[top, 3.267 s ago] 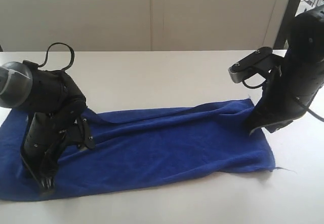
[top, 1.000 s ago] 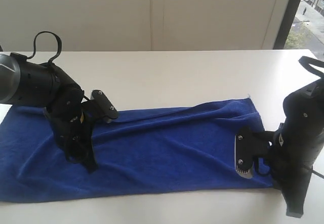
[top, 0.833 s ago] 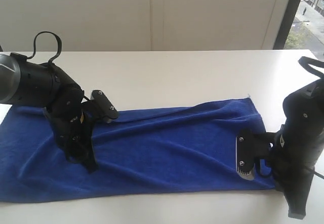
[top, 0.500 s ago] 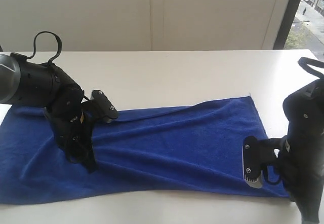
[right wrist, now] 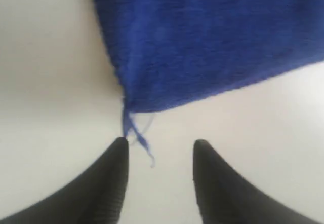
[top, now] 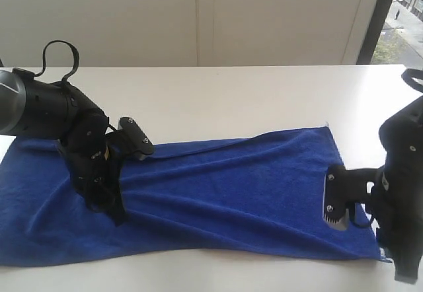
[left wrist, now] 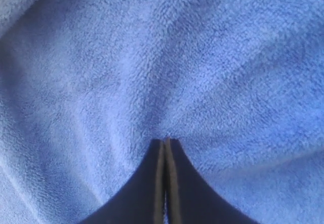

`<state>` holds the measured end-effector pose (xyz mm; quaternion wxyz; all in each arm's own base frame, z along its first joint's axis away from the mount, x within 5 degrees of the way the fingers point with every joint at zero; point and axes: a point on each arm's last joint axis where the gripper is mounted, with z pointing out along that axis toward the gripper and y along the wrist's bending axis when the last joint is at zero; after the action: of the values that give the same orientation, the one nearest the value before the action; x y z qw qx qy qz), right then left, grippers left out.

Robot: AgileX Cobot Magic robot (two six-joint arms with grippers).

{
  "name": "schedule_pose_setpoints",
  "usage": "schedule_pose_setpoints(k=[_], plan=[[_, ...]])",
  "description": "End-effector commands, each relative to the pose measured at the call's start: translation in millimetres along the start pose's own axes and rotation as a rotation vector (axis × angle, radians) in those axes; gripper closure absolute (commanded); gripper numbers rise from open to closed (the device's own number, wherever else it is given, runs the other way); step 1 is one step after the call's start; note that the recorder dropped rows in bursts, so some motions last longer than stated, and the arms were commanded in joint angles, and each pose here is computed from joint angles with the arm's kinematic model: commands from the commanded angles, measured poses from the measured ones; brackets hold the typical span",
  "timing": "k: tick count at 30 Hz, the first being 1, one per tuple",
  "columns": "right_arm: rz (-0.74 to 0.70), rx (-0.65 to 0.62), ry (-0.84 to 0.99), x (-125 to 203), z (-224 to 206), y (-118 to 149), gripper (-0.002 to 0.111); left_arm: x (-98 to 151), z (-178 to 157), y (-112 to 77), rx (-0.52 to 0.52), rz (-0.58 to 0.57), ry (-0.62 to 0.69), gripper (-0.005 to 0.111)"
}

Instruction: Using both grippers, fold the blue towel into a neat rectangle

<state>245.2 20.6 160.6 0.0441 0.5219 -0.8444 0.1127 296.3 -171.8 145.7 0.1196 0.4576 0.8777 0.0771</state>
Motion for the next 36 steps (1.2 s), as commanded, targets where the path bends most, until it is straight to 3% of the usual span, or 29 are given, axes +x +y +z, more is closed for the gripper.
schedule_pose_setpoints(k=[1, 5, 8, 10, 12, 13, 17, 20, 24, 28, 32, 36], plan=[[0.114, 0.203, -0.106, 3.5, -30.3, -15.6, 0.050, -1.4, -7.4, -0.2, 0.019, -0.036, -0.021, 0.107], [0.233, 0.351, -0.242, 4.5, -59.5, -26.2, 0.048, -5.6, -27.0, 4.9, 0.002, -0.055, -0.077, 0.107], [0.478, 0.390, -0.417, -0.1, -74.5, -31.8, 0.055, -5.6, -43.7, 8.0, -0.017, -0.057, -0.124, 0.107], [0.635, 0.345, -0.474, -4.2, -74.0, -33.5, 0.078, -4.3, -55.2, 10.1, -0.032, -0.059, -0.147, 0.107], [0.659, 0.284, -0.466, -9.4, -66.1, -32.5, 0.105, -1.4, -64.6, 11.6, -0.044, -0.057, -0.151, 0.107], [0.662, 0.223, -0.449, -14.6, -57.2, -30.7, 0.107, 0.1, -68.0, 12.0, -0.047, -0.057, -0.148, 0.107], [0.649, 0.049, -0.431, -32.5, -32.2, -25.7, 0.108, 8.8, -72.2, 10.9, -0.035, -0.059, -0.072, 0.107], [0.612, -0.019, -0.363, -41.2, -7.5, -24.4, 0.108, 24.9, -72.5, 6.3, 0.009, -0.065, 0.107, 0.107], [0.569, -0.023, -0.306, -44.4, 11.3, -26.0, 0.108, 42.4, -76.3, 1.9, 0.056, -0.051, 0.306, 0.107], [0.548, -0.004, -0.222, -41.2, 22.8, -27.0, 0.108, 48.0, -75.9, -0.3, 0.068, -0.049, 0.354, 0.107], [0.636, 0.128, -0.094, -26.4, 29.4, -36.4, 0.108, 60.5, -68.1, -7.0, 0.084, -0.036, 0.403, 0.107], [0.764, 0.134, -0.032, -3.0, 36.8, -47.1, 0.108, 75.6, -57.8, -14.3, 0.095, -0.013, 0.467, 0.107]])
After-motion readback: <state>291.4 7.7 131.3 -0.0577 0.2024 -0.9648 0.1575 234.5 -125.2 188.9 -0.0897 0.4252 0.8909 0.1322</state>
